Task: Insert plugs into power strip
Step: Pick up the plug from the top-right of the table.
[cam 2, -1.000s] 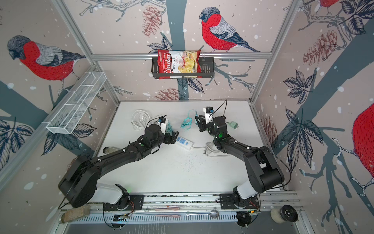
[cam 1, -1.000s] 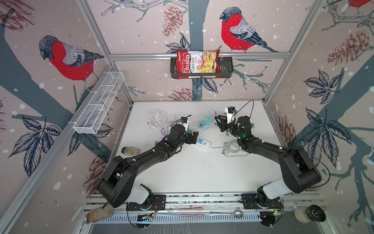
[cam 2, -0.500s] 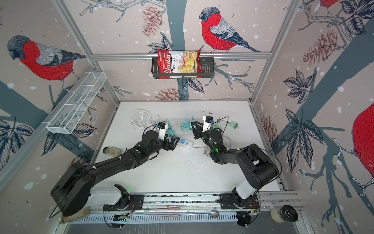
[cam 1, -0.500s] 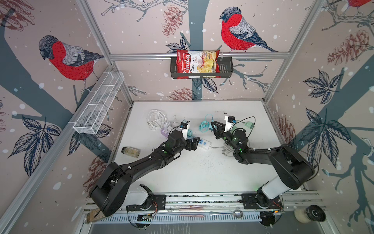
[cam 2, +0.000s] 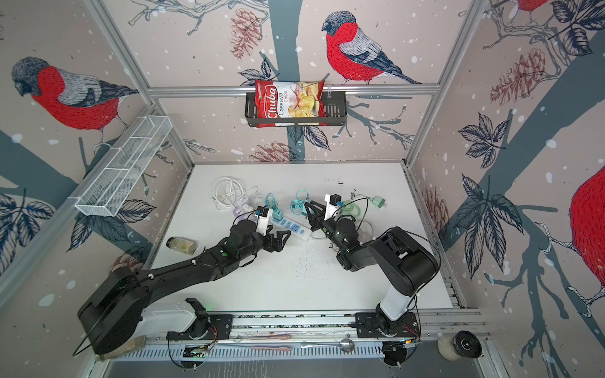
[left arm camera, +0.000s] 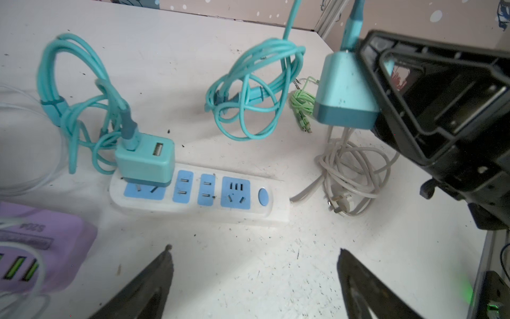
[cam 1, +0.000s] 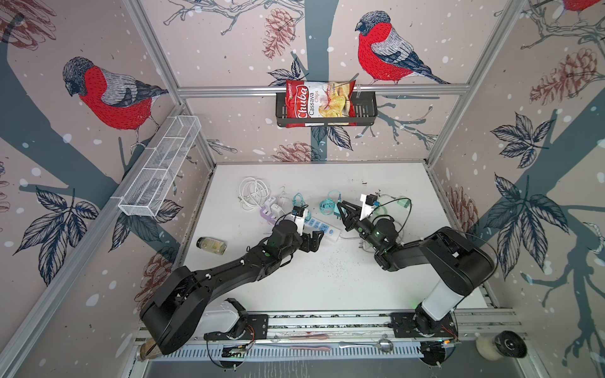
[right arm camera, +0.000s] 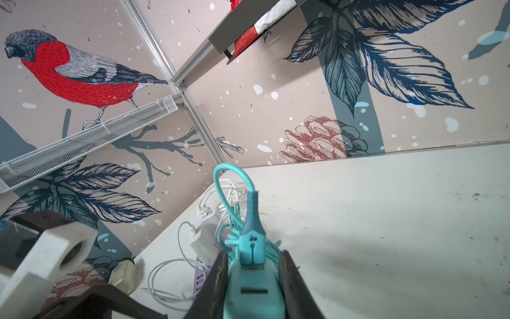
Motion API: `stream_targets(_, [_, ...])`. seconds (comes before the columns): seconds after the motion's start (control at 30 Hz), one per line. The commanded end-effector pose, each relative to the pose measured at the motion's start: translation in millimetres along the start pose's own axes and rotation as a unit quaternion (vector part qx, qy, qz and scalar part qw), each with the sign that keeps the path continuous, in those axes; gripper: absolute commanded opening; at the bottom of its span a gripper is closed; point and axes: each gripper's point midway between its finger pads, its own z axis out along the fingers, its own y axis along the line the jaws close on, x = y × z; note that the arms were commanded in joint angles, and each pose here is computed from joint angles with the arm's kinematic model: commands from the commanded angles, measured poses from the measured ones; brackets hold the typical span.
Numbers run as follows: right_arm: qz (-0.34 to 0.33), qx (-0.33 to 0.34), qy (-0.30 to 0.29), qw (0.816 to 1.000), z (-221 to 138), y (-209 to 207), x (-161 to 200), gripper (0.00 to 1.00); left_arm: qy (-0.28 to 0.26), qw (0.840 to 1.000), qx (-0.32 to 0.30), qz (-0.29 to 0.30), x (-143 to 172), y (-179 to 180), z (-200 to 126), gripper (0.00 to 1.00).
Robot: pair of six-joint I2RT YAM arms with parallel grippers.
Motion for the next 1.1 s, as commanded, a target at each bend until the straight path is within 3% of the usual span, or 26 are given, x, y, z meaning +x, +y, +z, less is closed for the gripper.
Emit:
stream_targets(0.0, [0.020, 0.000, -0.040, 0.999, -3, 9, -17, 0.00, -0.056, 0.998, 0.028, -0.002, -24, -15, 4, 0.92])
stream_targets(0.37, [0.037, 0.025, -0.045, 0.998, -9, 10, -14, 0.00, -0.124, 0.990, 0.063, 0.003, -52, -37, 13, 0.87])
stream_targets(1.07, [0.092, -0.003, -0.045, 0.995, 0, 20, -9, 0.00, -0.147, 0.985, 0.083, 0.022, -69, -48, 40, 0.73])
